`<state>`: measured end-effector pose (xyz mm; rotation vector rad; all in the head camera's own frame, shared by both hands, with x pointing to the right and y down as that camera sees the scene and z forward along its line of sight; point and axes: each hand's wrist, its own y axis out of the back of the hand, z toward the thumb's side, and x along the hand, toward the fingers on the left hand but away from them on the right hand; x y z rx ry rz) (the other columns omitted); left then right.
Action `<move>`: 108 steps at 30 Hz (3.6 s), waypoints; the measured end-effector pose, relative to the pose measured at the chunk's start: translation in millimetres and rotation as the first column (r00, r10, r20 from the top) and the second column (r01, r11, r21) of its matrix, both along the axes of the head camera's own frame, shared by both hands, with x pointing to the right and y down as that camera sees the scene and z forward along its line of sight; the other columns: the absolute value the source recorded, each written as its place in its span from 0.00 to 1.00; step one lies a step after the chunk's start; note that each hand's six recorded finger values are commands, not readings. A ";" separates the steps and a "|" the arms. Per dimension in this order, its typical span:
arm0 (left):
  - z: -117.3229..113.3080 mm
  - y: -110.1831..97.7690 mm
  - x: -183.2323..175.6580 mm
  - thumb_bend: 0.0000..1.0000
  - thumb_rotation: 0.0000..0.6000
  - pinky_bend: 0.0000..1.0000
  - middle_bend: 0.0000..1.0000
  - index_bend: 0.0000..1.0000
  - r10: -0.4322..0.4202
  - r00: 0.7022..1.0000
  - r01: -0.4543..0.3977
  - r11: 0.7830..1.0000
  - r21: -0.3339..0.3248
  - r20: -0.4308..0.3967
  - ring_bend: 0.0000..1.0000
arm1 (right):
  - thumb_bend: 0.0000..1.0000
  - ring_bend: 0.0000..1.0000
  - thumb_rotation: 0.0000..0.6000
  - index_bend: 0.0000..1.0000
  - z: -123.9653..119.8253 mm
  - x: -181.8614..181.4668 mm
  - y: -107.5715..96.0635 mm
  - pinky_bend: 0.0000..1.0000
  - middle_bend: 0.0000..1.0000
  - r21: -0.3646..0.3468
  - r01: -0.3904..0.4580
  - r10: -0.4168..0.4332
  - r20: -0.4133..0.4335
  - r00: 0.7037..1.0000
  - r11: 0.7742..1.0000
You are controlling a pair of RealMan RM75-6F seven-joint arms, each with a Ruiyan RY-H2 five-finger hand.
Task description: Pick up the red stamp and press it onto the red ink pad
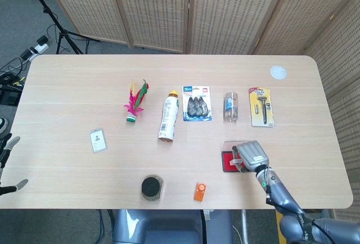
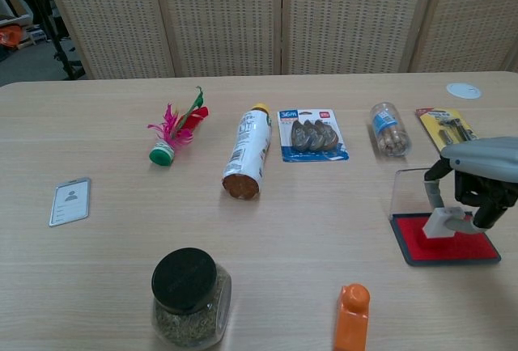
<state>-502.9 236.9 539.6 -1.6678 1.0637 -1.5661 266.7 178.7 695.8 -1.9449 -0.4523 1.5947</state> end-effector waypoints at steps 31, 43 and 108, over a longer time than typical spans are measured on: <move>-0.9 -0.2 -0.3 0.01 1.00 0.00 0.00 0.00 -0.001 1.000 0.001 1.000 0.002 -0.003 0.00 | 0.47 1.00 1.00 0.56 15.7 8.7 10.0 1.00 0.95 -0.011 0.007 -0.007 -0.016 1.000 1.000; -2.6 -0.4 -2.6 0.01 1.00 0.00 0.00 0.00 -0.005 1.000 0.005 1.000 0.006 -0.006 0.00 | 0.47 1.00 1.00 0.56 -3.6 -0.7 5.6 1.00 0.95 0.015 -0.001 0.001 0.026 1.000 1.000; 1.4 2.6 -1.6 0.01 1.00 0.00 0.00 0.00 0.002 1.000 -0.002 1.000 -0.008 0.009 0.00 | 0.36 1.00 1.00 0.55 27.3 99.7 -20.9 1.00 0.95 0.067 -0.233 0.235 -0.014 0.972 0.970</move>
